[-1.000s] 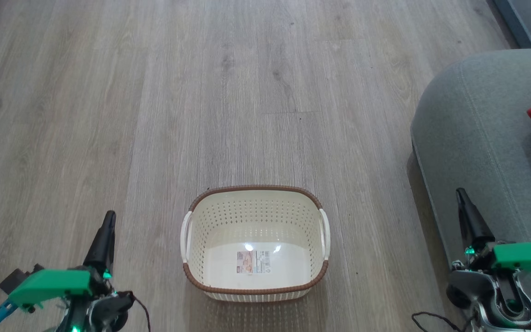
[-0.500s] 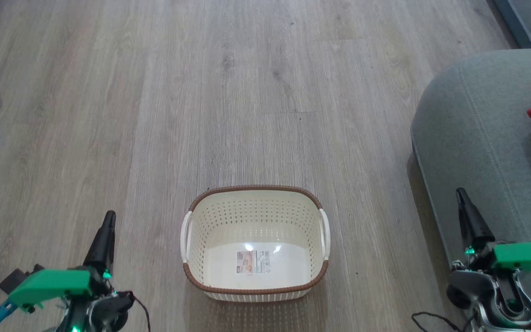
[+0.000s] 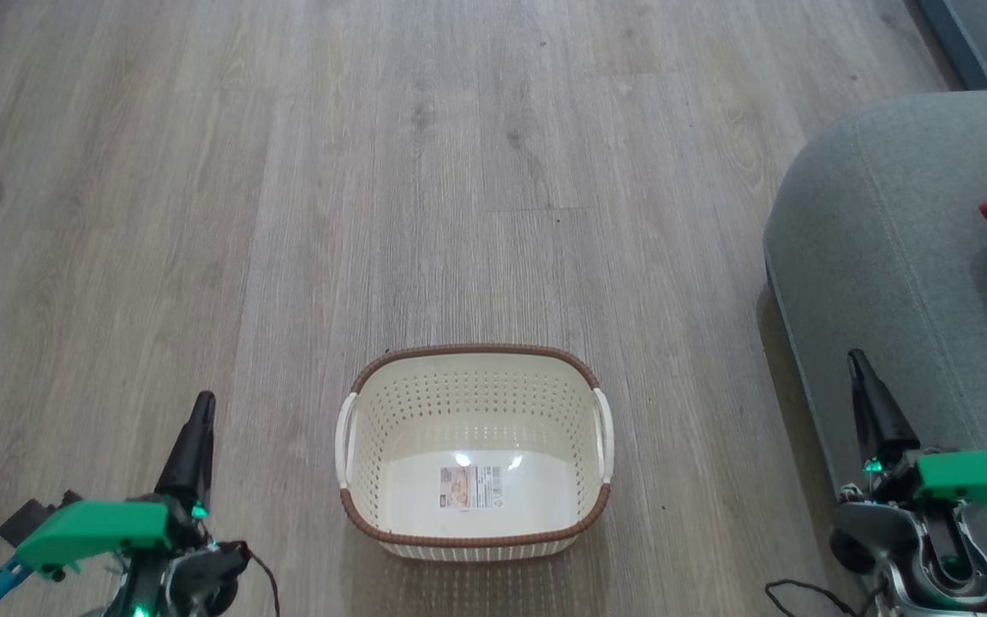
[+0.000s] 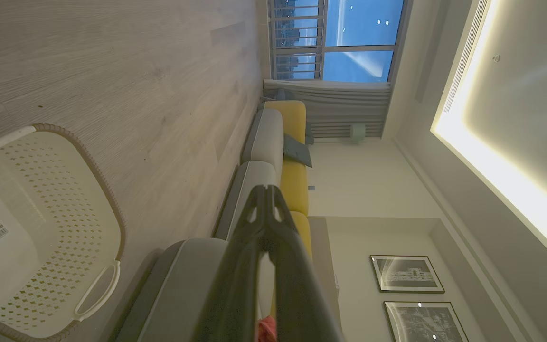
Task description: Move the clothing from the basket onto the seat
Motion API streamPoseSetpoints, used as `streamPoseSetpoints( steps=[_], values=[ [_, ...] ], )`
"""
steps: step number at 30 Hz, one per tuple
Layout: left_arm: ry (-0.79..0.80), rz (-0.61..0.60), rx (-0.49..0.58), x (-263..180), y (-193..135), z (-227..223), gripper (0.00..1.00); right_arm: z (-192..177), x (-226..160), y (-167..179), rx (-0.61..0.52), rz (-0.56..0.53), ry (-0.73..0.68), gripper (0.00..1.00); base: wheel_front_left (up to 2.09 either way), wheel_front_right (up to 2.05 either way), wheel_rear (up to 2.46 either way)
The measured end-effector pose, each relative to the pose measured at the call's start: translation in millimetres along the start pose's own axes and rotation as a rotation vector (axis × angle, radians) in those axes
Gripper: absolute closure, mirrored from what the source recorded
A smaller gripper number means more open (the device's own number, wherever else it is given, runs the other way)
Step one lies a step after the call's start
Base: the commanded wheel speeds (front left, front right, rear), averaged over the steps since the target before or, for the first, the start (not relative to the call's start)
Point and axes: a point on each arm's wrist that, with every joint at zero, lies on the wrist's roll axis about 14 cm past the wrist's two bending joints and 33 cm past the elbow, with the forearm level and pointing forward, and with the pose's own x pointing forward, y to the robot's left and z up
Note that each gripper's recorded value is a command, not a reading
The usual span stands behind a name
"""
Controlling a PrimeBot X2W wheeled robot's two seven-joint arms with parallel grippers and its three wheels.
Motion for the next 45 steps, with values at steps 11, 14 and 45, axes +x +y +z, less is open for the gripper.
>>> streamPoseSetpoints(
  steps=[11, 14, 45],
  values=[
    [0.000, 0.000, 0.000, 0.0, 0.0, 0.0, 1.00, -0.1, 0.0, 0.0, 0.000, 0.000, 0.000, 1.00, 0.00, 0.00, 0.00],
    [0.000, 0.000, 0.000, 0.0, 0.0, 0.0, 1.00, -0.1, 0.0, 0.0, 0.000, 0.000, 0.000, 1.00, 0.00, 0.00, 0.00],
    [0.000, 0.000, 0.000, 0.0, 0.0, -0.1, 1.00, 0.0, 0.0, 0.0, 0.000, 0.000, 0.000, 1.00, 0.00, 0.00, 0.00]
  ],
)
